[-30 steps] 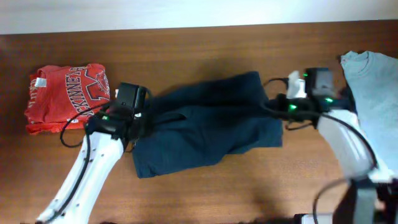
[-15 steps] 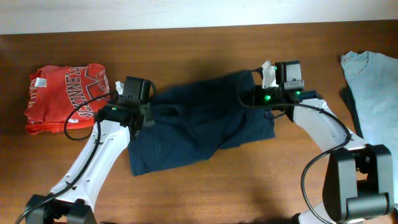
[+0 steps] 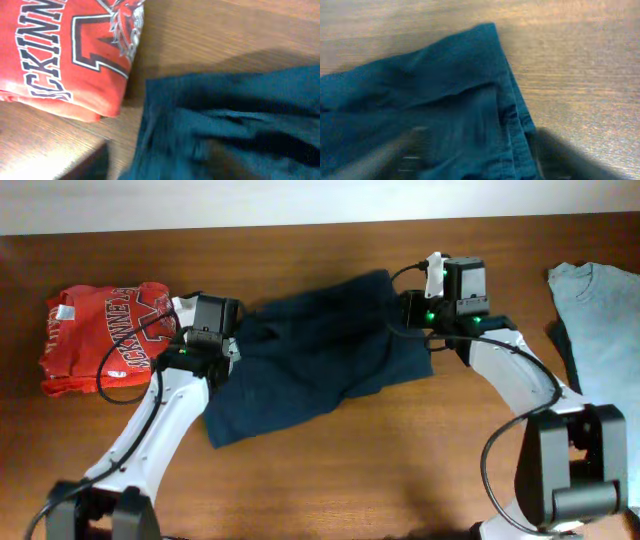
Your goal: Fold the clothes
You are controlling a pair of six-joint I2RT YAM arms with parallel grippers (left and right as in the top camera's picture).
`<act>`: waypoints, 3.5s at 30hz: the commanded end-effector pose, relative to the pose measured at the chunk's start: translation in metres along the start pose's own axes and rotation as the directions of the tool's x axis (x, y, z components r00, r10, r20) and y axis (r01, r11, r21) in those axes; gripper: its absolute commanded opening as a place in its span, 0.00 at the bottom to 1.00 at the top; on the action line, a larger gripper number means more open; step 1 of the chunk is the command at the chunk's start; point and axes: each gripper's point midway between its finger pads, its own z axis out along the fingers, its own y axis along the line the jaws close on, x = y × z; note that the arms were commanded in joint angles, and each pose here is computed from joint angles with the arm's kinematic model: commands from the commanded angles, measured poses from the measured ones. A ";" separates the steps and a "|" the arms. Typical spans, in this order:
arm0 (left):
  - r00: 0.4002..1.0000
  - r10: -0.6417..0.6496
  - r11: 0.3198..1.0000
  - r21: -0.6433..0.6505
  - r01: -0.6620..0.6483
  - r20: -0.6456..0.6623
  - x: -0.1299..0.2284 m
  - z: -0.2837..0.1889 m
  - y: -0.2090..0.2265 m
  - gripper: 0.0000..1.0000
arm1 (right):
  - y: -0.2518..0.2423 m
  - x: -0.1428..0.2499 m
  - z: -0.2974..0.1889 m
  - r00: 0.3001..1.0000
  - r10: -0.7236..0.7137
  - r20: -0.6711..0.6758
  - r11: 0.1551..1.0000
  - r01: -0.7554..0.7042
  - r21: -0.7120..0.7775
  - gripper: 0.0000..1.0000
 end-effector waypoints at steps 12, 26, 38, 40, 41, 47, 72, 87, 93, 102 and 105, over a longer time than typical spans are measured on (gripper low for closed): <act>0.985 0.049 0.989 0.148 -0.024 -0.167 0.010 -0.021 -0.008 0.99 | 0.021 0.002 -0.029 0.984 -0.013 -0.178 0.998 0.002 -0.057 0.99; 0.930 0.224 0.953 0.264 -0.147 -0.291 0.064 -0.016 -0.058 0.01 | 0.076 0.066 0.035 0.927 -0.219 -0.304 0.969 0.171 -0.178 0.09; 0.935 0.216 0.954 0.267 -0.140 -0.282 0.063 -0.014 -0.063 0.01 | 0.093 0.003 0.073 0.987 -0.160 -0.004 0.966 0.156 -0.205 0.13; 0.935 0.216 0.955 0.261 -0.142 -0.280 0.063 -0.013 -0.062 0.01 | 0.094 -0.001 0.079 0.988 -0.155 0.020 0.966 0.156 -0.206 0.15; 0.935 0.216 0.955 0.261 -0.142 -0.280 0.063 -0.013 -0.062 0.01 | 0.090 -0.002 0.086 0.990 -0.135 0.033 0.973 0.139 -0.185 0.17; 0.938 0.214 0.958 0.246 -0.147 -0.273 0.061 -0.012 -0.060 0.01 | 0.074 -0.005 0.101 0.994 -0.096 0.055 0.982 0.103 -0.159 0.22; 0.944 0.208 0.960 0.237 -0.147 -0.257 0.056 -0.012 -0.059 0.01 | -0.056 0.056 -0.037 0.801 0.086 -0.593 0.983 -0.165 -0.081 0.99; 0.944 0.208 0.960 0.237 -0.147 -0.256 0.056 -0.012 -0.059 0.04 | -0.046 0.103 0.027 0.741 0.087 -0.666 0.952 -0.258 -0.163 0.94; 0.944 0.208 0.960 0.237 -0.147 -0.256 0.056 -0.012 -0.059 0.04 | -0.031 0.104 0.038 0.746 0.084 -0.661 0.931 -0.295 -0.215 0.75; 0.940 0.213 0.960 0.237 -0.150 -0.267 0.059 -0.013 -0.058 0.04 | -0.043 0.101 0.036 0.735 0.152 -0.661 0.923 -0.346 -0.171 0.04; 0.934 0.218 0.957 0.249 -0.148 -0.283 0.063 -0.014 -0.059 0.04 | -0.080 0.097 0.017 0.711 0.255 -0.656 0.900 -0.422 -0.107 0.04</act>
